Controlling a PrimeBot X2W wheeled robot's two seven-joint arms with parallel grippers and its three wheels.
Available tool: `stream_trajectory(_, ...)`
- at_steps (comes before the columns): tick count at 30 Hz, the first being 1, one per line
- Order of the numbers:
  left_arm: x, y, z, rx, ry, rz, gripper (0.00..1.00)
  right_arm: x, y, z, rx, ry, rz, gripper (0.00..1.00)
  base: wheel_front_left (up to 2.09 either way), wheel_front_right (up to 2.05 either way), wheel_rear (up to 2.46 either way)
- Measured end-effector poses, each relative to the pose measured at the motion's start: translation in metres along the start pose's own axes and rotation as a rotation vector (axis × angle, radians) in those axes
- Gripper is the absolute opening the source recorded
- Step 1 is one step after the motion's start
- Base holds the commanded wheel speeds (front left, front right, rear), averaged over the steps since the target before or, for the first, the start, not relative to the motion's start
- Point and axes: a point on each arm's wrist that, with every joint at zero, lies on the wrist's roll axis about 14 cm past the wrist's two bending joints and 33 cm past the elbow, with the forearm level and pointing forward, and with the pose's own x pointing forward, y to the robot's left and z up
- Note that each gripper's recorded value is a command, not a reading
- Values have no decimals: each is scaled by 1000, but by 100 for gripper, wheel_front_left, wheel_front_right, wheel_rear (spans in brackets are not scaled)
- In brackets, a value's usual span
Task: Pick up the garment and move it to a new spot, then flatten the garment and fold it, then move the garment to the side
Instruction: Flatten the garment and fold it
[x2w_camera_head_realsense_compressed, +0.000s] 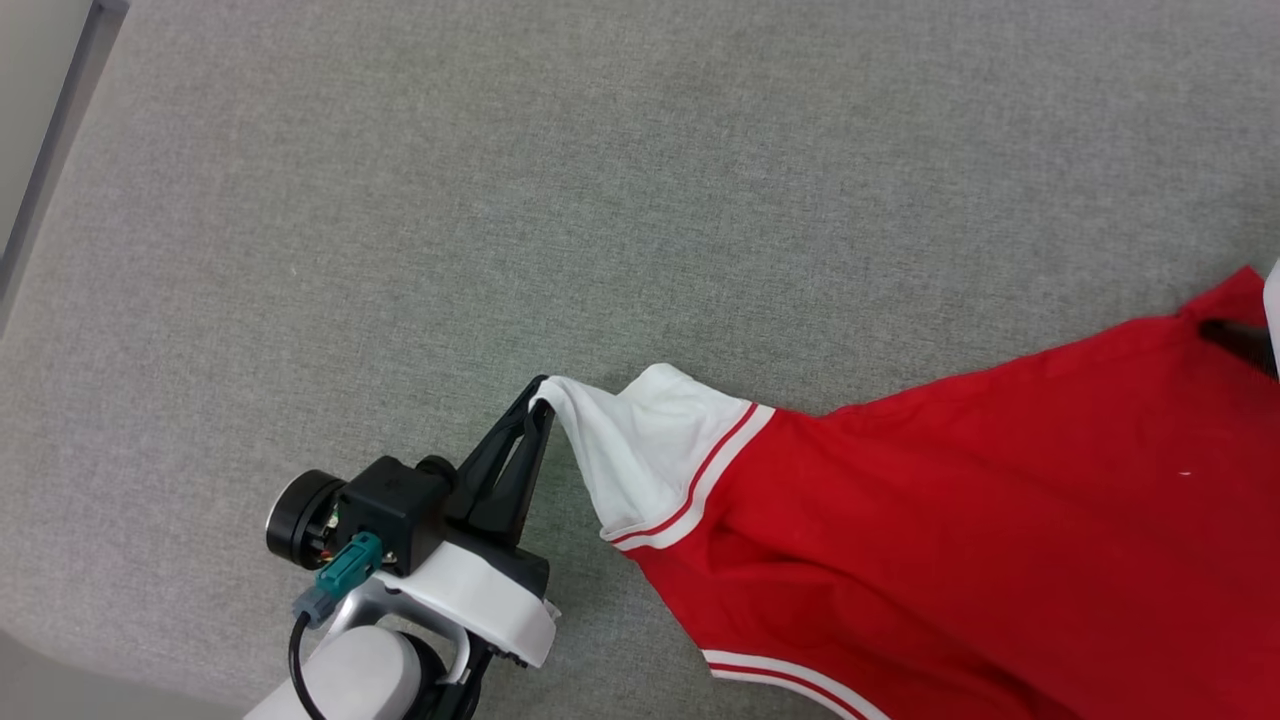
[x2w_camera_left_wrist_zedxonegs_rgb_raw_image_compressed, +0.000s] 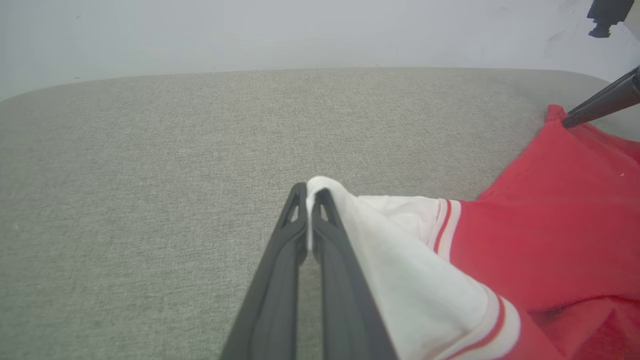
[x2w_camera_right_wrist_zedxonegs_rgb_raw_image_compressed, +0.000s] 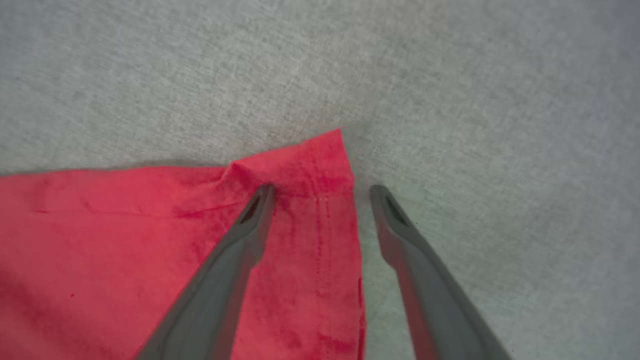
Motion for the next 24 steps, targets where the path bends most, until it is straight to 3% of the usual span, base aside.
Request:
stream_trajectory(7, 3, 3, -6, -2, 9, 11, 0, 23, 1, -20, 18, 53, 12, 100, 0, 0, 0)
stream_trajectory(8, 3, 3, -6, -2, 10, 11, 0, 24, 2, -20, 21, 49, 17, 44, 0, 0, 0)
stream_trajectory(9, 4, 3, -7, -1, 12, 10, 0, 23, 2, -20, 23, 38, 21, 0, 0, 0, 0)
stream_trajectory(16, 2, 3, 1, 11, -10, 4, 0, 2, -4, 1, 12, -134, -8, 0, 0, 0, 0)
stream_trajectory(24, -8, -1, 28, 33, -88, -12, 0, -70, -14, 49, -21, -478, -66, 0, 0, 0, 0)
